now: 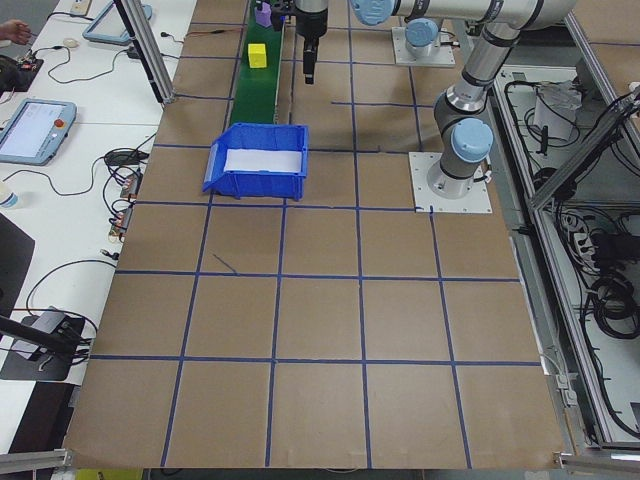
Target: Move block left to right into plate
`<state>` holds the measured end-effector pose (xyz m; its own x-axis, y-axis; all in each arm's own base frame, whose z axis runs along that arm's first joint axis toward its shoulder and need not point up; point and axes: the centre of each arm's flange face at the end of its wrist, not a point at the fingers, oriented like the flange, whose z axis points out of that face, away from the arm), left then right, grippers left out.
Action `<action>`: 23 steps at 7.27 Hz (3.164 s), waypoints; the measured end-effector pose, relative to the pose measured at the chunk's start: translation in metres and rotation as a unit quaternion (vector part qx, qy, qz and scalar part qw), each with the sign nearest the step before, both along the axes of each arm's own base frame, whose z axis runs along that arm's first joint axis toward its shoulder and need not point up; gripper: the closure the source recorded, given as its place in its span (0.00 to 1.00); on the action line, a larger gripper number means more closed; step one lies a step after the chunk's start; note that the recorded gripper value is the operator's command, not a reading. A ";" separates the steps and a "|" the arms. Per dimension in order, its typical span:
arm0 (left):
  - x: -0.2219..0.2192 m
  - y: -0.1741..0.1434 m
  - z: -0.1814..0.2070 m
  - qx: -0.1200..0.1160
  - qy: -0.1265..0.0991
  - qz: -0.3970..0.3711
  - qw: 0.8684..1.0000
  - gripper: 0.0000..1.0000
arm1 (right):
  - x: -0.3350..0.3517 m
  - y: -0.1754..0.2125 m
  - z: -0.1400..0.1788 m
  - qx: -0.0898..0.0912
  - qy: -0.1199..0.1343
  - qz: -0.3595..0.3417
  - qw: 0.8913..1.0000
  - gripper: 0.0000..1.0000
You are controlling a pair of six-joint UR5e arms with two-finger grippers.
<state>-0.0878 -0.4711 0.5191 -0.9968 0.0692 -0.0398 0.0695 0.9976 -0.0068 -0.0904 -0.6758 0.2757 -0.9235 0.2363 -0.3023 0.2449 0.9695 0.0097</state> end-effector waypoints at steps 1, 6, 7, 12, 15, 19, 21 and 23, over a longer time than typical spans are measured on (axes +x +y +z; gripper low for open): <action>0.001 -0.002 -0.002 0.000 0.000 0.002 1.000 0.00 | -0.001 -0.002 -0.002 0.000 0.000 0.000 1.000 0.00; 0.001 -0.005 -0.035 0.026 0.003 0.003 1.000 0.00 | -0.002 0.000 -0.020 0.014 0.004 0.016 1.000 0.68; 0.001 -0.005 -0.040 0.030 0.002 -0.001 1.000 0.00 | -0.004 0.003 -0.022 0.021 0.016 0.022 0.999 0.70; -0.003 -0.028 -0.042 -0.024 0.001 -0.011 1.000 0.00 | -0.085 0.032 0.048 0.013 0.126 0.072 0.989 0.68; -0.005 -0.030 -0.058 -0.016 -0.001 -0.011 1.000 0.00 | -0.237 0.105 0.038 0.046 0.153 0.140 0.977 0.67; -0.011 -0.048 -0.086 -0.047 -0.001 -0.019 0.999 0.00 | -0.374 0.189 -0.021 0.045 0.136 0.180 0.973 0.30; -0.014 -0.046 -0.068 -0.073 -0.002 -0.023 0.997 0.00 | -0.389 0.194 -0.040 0.045 0.133 0.178 0.974 0.00; -0.016 -0.035 -0.043 -0.094 -0.002 -0.025 0.995 0.00 | -0.390 0.195 -0.040 0.046 0.133 0.165 0.976 0.00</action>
<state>-0.1037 -0.5065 0.4762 -0.9921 0.1094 -0.0616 0.1194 0.9739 -0.1932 -0.4802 -0.4810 0.2354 -0.9969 -0.0717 -0.0322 -0.0740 0.9941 0.0797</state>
